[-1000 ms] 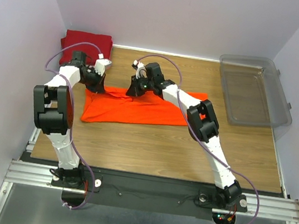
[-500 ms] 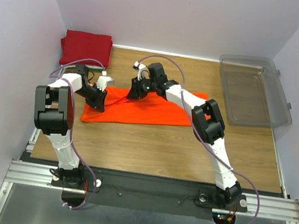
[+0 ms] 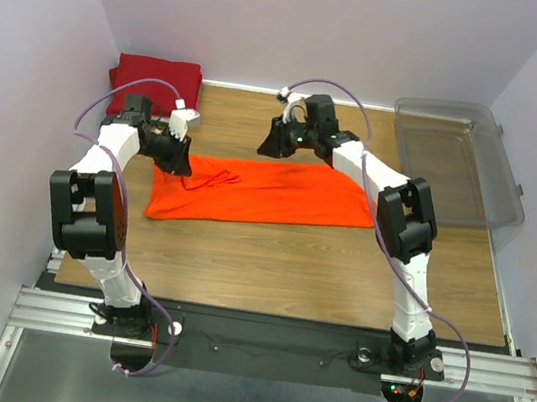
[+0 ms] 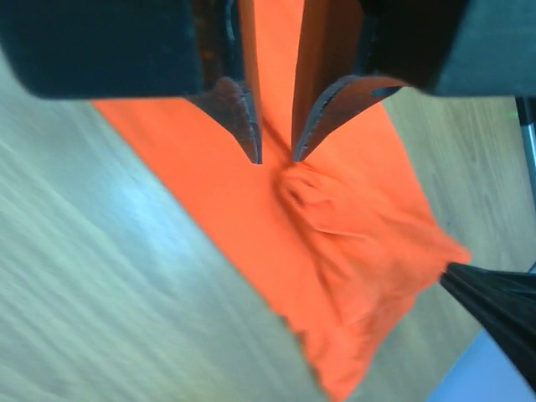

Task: Fold and stack the t-shirts
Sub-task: Fold the tshirt

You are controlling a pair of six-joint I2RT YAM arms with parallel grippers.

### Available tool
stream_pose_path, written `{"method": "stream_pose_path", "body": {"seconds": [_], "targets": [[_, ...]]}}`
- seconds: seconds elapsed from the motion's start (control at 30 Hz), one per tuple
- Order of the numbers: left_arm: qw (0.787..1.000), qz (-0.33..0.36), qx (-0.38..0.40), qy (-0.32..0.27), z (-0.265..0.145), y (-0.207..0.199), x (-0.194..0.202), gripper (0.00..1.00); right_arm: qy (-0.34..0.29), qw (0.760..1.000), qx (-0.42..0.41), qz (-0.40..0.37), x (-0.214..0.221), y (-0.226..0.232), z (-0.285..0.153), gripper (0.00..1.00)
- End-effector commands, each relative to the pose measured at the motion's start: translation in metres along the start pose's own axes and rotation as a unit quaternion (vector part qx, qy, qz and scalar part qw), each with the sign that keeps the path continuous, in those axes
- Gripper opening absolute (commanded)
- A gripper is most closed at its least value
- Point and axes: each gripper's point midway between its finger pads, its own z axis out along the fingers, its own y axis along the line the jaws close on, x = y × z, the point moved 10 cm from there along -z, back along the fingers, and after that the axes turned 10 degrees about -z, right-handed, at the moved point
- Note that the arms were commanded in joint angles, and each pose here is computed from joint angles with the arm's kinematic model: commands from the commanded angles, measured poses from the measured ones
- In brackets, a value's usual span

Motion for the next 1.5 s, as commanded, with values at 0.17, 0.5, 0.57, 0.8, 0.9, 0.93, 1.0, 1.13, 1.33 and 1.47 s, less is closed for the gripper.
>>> {"method": "stream_pose_path", "body": {"seconds": [0.17,0.5,0.57,0.8,0.9,0.93,1.0,1.13,1.33,1.47], "targets": [[0.998,-0.013,0.012,-0.058,0.05,-0.002,-0.054,0.17,-0.012,0.998,0.038,0.044,0.005,-0.032,-0.045,0.23],[0.996,-0.033,-0.044,0.075,0.108,0.003,-0.006,0.13,0.094,0.981,0.159,0.056,0.056,-0.083,-0.13,0.23],[0.993,-0.027,-0.062,0.093,0.114,0.003,-0.001,0.15,0.12,0.977,0.167,0.051,0.07,-0.086,-0.134,0.23],[0.996,-0.026,-0.087,0.026,0.07,-0.014,-0.024,0.33,0.203,0.958,0.198,0.045,0.113,-0.094,-0.142,0.22],[0.993,-0.024,-0.116,0.002,0.044,-0.028,-0.028,0.36,0.232,0.949,0.205,0.048,0.129,-0.096,-0.142,0.21],[0.99,-0.027,-0.136,-0.001,0.036,-0.031,-0.025,0.36,0.251,0.945,0.201,0.055,0.14,-0.092,-0.143,0.2],[0.988,-0.035,-0.147,0.013,0.032,-0.033,-0.016,0.37,0.266,0.943,0.191,0.063,0.151,-0.085,-0.147,0.2],[0.983,-0.052,-0.174,0.04,0.031,-0.03,0.01,0.33,0.306,0.935,0.158,0.083,0.177,-0.052,-0.163,0.18],[0.971,-0.08,-0.215,0.067,0.045,-0.014,0.024,0.32,0.343,0.931,0.081,0.099,0.202,0.021,-0.199,0.18],[0.972,-0.078,-0.21,0.069,0.065,0.003,0.006,0.31,0.331,0.934,-0.087,0.102,0.196,0.077,-0.215,0.24]]}}
